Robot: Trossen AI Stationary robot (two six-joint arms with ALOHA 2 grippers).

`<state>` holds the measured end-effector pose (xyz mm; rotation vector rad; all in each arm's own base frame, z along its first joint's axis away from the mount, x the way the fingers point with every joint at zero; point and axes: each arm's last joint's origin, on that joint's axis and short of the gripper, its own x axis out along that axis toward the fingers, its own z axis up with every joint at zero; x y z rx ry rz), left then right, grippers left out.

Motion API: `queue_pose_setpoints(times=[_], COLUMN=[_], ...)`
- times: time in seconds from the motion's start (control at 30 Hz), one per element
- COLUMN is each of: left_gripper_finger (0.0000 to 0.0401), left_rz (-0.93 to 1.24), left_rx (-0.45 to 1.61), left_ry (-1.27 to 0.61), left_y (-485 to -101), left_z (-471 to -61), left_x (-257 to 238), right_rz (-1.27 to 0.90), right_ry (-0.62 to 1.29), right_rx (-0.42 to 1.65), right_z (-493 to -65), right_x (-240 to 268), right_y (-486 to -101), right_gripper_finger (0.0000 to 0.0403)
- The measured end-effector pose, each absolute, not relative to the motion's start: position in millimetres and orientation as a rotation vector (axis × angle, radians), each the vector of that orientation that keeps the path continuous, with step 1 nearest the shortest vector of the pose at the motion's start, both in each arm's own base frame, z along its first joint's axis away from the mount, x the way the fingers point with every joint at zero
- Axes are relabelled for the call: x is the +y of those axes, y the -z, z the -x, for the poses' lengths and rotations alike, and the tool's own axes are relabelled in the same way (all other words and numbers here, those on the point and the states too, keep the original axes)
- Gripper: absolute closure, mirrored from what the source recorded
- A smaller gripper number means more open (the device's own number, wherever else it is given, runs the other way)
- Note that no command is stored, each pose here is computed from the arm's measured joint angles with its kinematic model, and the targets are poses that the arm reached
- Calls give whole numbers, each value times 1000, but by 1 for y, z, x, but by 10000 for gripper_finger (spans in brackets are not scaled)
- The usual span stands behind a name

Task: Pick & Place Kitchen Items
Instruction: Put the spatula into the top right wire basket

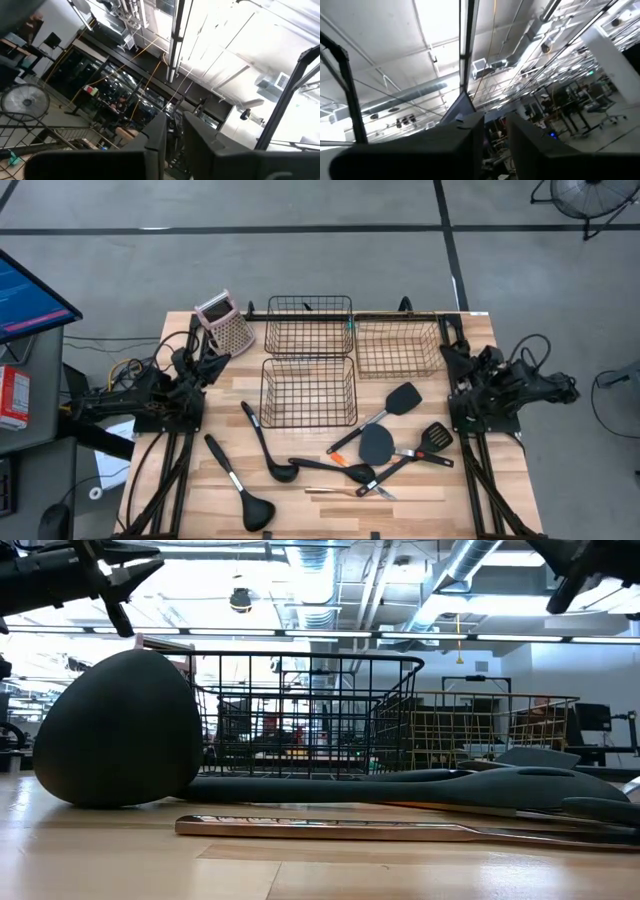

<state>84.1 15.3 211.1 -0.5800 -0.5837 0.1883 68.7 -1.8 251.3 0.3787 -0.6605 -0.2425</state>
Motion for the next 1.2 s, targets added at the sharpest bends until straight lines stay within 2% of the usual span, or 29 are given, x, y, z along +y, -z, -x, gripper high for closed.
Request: queue_pose_setpoints(times=[0.27,0.6,0.97,1.2], left_gripper_finger=[310,293,274,276], left_rz=[578,537,465,463], left_rx=[-577,-404,-347,-347], left_ry=[-179,-195,-121,-127], left_y=[-225,-242,-268,-271], left_z=[-85,-113,-131,-131], left_x=[15,17,16,16], right_rz=[-329,-231,-118,-64], right_ry=[306,400,449,382], right_rx=[-559,-262,168,468], right_z=[-79,-115,-152,-189], right_x=[-4,-7,-8,-4], right_y=[-280,-319,-370,-385], right_gripper_finger=[252,185,177,179])
